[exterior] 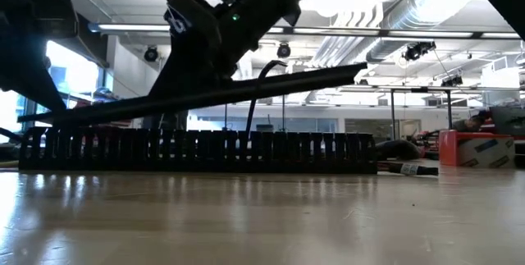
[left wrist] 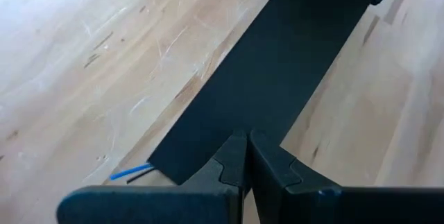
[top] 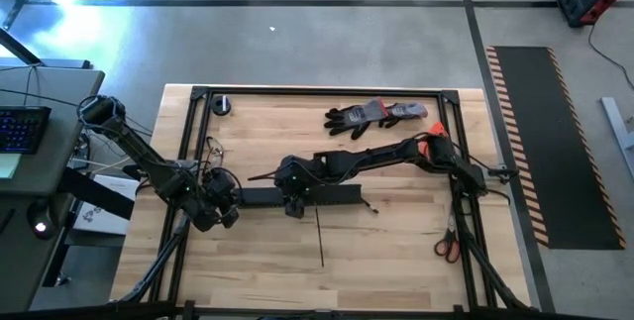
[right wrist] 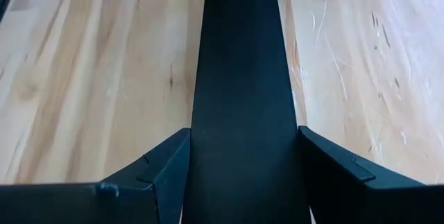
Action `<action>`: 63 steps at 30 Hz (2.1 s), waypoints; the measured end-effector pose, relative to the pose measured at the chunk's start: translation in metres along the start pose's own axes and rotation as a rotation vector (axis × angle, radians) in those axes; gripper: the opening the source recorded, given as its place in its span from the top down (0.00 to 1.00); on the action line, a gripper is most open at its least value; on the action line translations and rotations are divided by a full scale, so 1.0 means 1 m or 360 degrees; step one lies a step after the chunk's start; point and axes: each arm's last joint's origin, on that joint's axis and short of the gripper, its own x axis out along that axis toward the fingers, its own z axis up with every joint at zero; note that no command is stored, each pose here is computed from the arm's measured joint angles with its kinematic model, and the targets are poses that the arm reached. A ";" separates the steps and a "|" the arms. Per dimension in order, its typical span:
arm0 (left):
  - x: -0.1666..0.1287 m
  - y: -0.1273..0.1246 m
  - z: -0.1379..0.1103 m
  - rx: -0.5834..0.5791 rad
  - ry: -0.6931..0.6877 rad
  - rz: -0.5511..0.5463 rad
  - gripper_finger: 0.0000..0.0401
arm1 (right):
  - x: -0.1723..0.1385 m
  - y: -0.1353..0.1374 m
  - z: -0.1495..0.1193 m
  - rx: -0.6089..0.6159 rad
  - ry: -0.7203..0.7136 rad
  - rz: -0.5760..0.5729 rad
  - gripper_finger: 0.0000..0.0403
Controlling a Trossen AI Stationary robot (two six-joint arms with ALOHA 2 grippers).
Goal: Ziptie cables
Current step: Close the black cable with the black cable duct cover
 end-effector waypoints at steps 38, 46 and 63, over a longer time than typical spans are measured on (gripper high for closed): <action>0.003 -0.002 -0.003 0.0076 -0.0006 0.0032 1.00 | 0.002 0.013 -0.009 -0.0038 0.0076 -0.0071 0.49; -0.011 -0.011 0.001 0.0151 -0.0008 -0.0098 1.00 | 0.002 0.010 -0.006 -0.0071 0.0050 -0.0017 0.49; 0.011 0.002 -0.019 0.0064 -0.0032 -0.0154 1.00 | 0.002 0.009 -0.012 -0.0089 0.0140 -0.0017 0.49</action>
